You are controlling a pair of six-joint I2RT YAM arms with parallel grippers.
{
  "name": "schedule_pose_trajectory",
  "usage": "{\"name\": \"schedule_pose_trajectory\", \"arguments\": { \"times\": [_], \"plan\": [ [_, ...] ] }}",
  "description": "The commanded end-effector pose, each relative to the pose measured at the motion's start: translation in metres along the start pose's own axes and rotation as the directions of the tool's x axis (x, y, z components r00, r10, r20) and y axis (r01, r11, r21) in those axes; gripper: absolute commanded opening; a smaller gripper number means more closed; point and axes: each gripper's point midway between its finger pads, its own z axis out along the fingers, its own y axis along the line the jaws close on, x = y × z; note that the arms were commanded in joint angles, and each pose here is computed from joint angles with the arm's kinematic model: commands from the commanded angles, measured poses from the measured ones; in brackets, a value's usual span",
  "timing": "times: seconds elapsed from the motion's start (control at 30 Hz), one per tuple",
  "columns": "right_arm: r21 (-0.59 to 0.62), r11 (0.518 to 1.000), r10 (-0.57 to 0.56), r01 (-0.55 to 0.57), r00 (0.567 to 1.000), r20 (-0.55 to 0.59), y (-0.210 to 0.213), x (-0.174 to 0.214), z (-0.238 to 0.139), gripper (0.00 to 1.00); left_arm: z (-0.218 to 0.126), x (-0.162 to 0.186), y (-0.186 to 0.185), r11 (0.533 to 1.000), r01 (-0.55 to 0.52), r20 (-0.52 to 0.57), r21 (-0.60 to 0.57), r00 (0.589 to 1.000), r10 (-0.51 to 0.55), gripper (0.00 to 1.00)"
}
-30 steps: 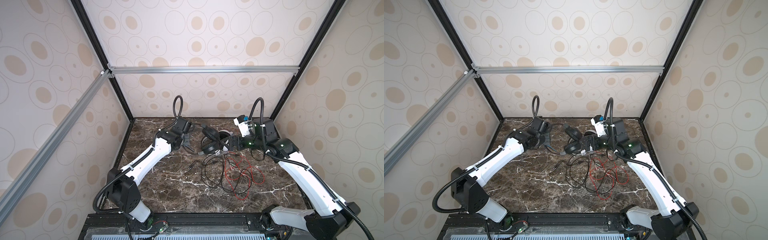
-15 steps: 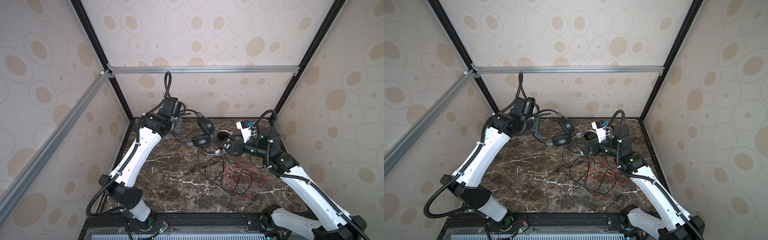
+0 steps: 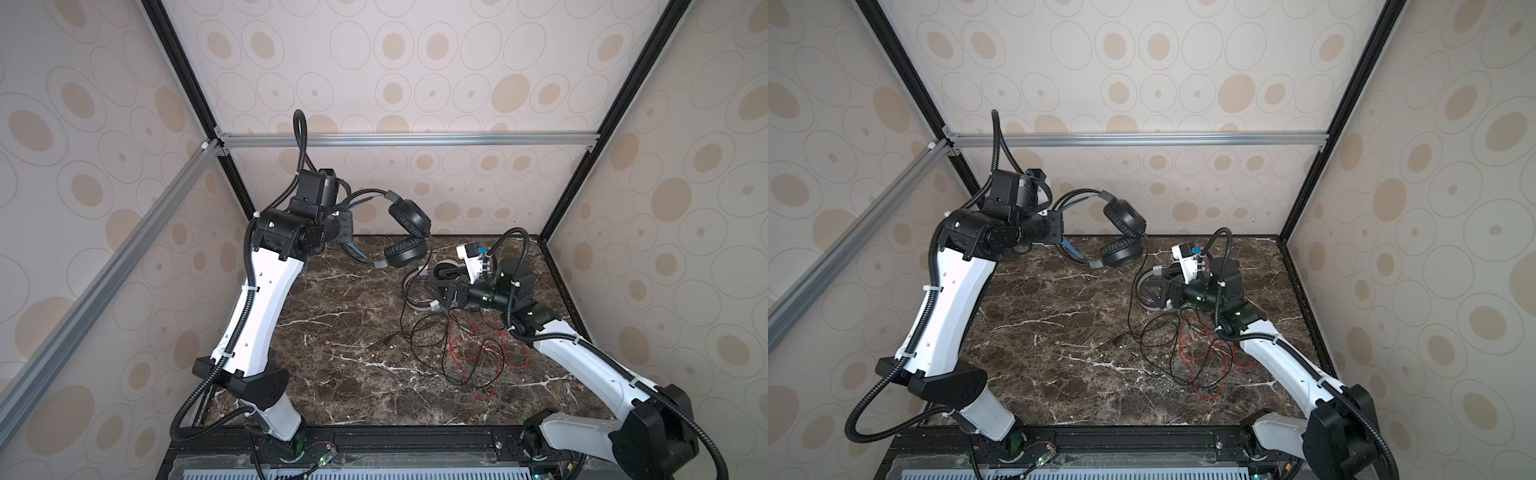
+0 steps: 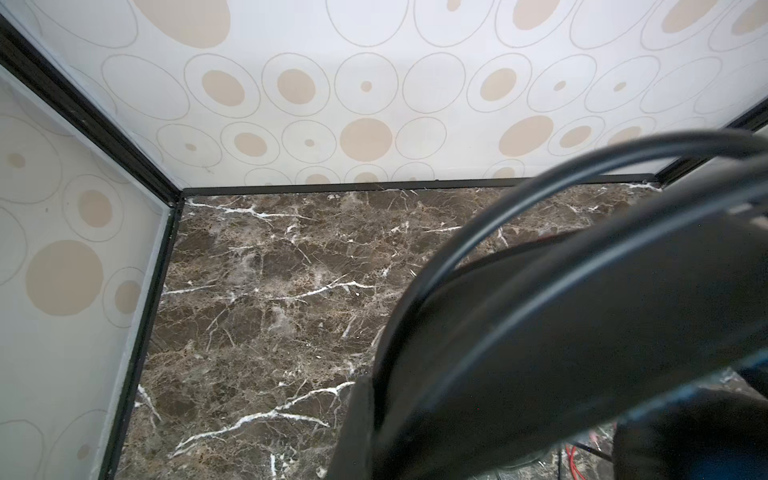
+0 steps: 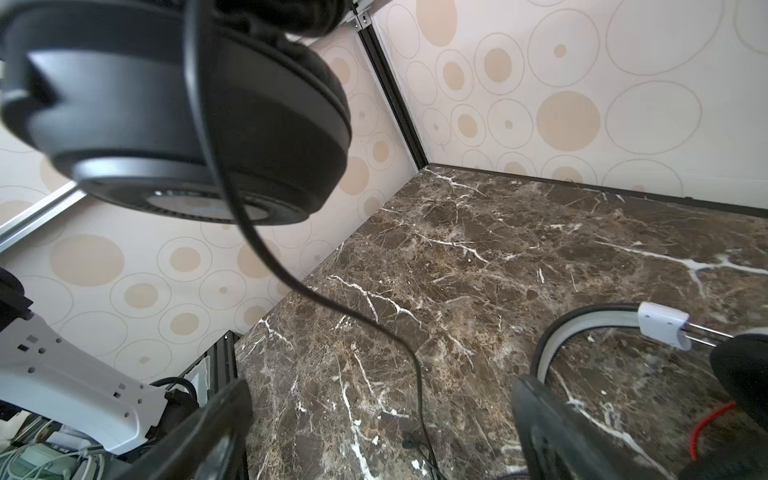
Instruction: Wrap the headphones
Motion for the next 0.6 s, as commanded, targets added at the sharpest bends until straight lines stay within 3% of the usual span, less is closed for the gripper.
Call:
{"name": "schedule_pose_trajectory", "arguments": {
  "times": [0.0, 0.23, 0.57],
  "plan": [
    [-0.074, 0.997, -0.006, 0.009, 0.999, 0.040, 0.005, -0.006, 0.009, 1.00, -0.033, -0.024, -0.007, 0.990, 0.101, 0.104, 0.101, 0.988, -0.111, 0.00],
    [-0.172, 0.985, 0.015, -0.013, 1.000, 0.013, 0.007, 0.028, 0.038, 1.00, -0.051, -0.033, -0.012, 0.978, 0.132, 0.134, 0.164, 0.979, -0.155, 0.00],
    [-0.173, 0.978, 0.114, -0.118, 0.993, -0.034, -0.013, 0.066, 0.077, 0.99, -0.068, -0.049, -0.013, 0.962, 0.178, 0.184, 0.208, 0.958, -0.218, 0.00]
  ]
}}
